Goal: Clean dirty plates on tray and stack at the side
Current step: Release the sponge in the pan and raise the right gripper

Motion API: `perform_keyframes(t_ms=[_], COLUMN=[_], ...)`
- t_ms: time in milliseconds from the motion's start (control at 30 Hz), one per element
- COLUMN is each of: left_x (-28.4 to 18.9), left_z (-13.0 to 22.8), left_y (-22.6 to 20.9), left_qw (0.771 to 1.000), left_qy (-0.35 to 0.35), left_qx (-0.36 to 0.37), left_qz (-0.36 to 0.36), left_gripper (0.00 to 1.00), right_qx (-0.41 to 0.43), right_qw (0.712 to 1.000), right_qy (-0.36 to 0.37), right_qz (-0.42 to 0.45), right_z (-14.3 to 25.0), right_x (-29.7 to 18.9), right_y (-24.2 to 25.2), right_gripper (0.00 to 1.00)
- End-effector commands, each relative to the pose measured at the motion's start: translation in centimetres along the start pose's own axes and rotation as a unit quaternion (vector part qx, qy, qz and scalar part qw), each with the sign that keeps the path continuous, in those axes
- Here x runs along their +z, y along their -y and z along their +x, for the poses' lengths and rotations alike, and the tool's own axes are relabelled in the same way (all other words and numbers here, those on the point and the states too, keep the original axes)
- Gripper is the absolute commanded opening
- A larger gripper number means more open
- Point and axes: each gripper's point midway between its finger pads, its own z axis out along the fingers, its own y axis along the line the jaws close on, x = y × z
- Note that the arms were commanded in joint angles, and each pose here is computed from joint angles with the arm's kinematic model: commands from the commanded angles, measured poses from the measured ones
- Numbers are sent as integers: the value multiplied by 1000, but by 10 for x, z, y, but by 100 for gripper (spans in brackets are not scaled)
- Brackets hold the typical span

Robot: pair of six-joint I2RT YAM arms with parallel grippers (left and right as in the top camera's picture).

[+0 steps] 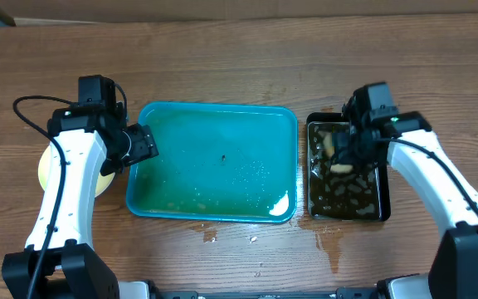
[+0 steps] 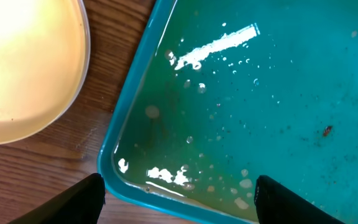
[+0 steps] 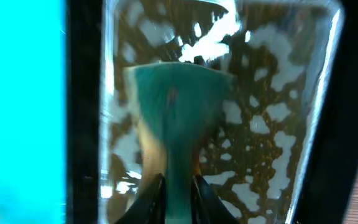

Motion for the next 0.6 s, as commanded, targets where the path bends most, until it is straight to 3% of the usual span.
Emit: perform_keyframes(t_ms=[0,133,267,567], left_x=[0,0,0,0], left_z=[0,0,0,5], left_y=[2,2,2,11], left_qw=[1000,1000,1000,999], left_qy=[-4,-4,-4,-14], left_qx=[11,10,11,39], left_qz=[5,5,5,33], left_gripper=[78,78,78,77], right_qx=[-6,-6,5,43], right_qw=[999,999,999,999], right_qy=[-15,-25,-24,20], right_qz=[31,32,29,12], right_z=[10,14,11,-30], right_x=[17,24,20,-48], right_y=[13,14,12,0], right_gripper=[15,15,27,33])
